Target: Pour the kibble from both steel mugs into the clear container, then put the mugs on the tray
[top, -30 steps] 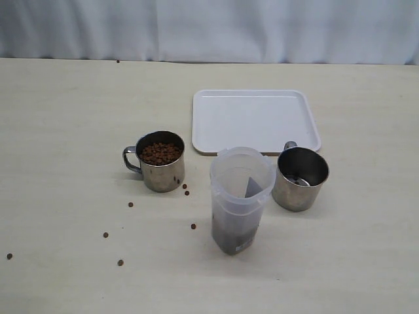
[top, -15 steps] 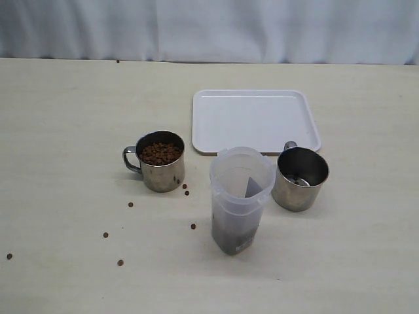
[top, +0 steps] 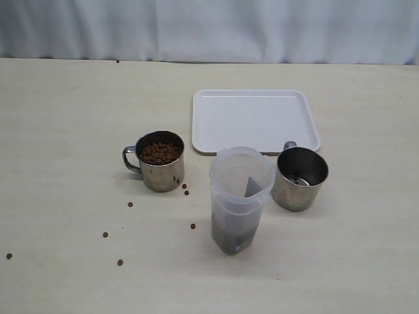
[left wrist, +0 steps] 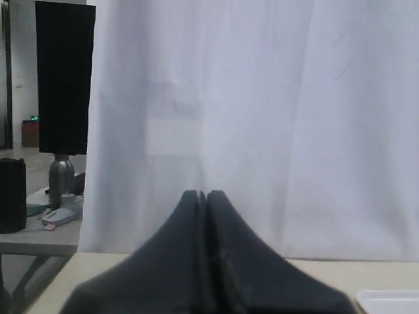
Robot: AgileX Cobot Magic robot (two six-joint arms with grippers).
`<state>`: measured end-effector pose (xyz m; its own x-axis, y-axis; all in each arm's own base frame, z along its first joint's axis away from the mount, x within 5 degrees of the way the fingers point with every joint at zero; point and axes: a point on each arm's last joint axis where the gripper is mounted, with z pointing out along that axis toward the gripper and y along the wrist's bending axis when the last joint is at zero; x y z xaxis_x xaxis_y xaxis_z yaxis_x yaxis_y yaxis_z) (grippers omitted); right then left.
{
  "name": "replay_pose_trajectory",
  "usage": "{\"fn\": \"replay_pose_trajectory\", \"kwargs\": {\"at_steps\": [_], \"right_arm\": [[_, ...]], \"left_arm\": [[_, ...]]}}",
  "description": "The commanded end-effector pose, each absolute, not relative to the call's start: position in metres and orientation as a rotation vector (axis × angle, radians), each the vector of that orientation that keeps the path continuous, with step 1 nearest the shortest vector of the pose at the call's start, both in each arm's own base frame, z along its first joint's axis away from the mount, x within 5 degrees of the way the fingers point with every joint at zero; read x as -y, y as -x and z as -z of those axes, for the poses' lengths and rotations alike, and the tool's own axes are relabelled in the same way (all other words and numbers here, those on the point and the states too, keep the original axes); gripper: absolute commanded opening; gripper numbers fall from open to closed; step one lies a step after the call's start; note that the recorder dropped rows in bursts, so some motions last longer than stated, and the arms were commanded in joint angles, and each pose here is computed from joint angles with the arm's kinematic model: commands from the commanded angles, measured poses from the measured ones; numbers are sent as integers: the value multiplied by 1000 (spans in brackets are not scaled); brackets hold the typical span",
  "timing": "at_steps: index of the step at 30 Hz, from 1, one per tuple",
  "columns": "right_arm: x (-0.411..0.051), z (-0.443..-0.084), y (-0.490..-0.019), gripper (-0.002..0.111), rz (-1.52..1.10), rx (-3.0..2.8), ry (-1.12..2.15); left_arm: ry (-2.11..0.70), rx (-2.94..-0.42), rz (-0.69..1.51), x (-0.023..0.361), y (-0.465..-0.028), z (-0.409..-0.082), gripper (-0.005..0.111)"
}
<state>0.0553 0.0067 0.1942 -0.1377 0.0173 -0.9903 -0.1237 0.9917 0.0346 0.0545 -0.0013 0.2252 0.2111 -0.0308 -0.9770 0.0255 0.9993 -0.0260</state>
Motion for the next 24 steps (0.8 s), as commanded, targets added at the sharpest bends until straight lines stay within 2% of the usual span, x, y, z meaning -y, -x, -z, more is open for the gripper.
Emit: {"fn": "replay_pose_trajectory", "kwargs": {"at_steps": [1, 4, 7, 11, 17, 19, 21, 24], "right_arm": [[-6, -192, -55, 5, -107, -1713, 84], [-6, -192, -55, 5, -107, -1713, 84], [-6, -192, -55, 5, -107, -1713, 84], [-6, -192, -55, 5, -107, -1713, 84], [-6, -192, -55, 5, -107, -1713, 84], [-6, -192, -55, 5, -107, -1713, 84], [-6, -192, -55, 5, -107, -1713, 84], [-6, -192, -55, 5, -107, -1713, 84]], "left_arm": [[-8, -1333, 144, 6, -54, -227, 0], [-240, -1429, 262, 25, -65, -221, 0], [-459, -1540, 290, 40, -75, -209, 0], [-568, -1748, 365, 53, -95, -187, 0], [-710, -1856, 491, 70, -111, -163, 1], [-753, -1920, 511, 73, -114, -151, 8], [-763, -1958, 547, 77, -121, -145, 21], [-769, -1970, 619, 85, -136, -141, 49]]}}
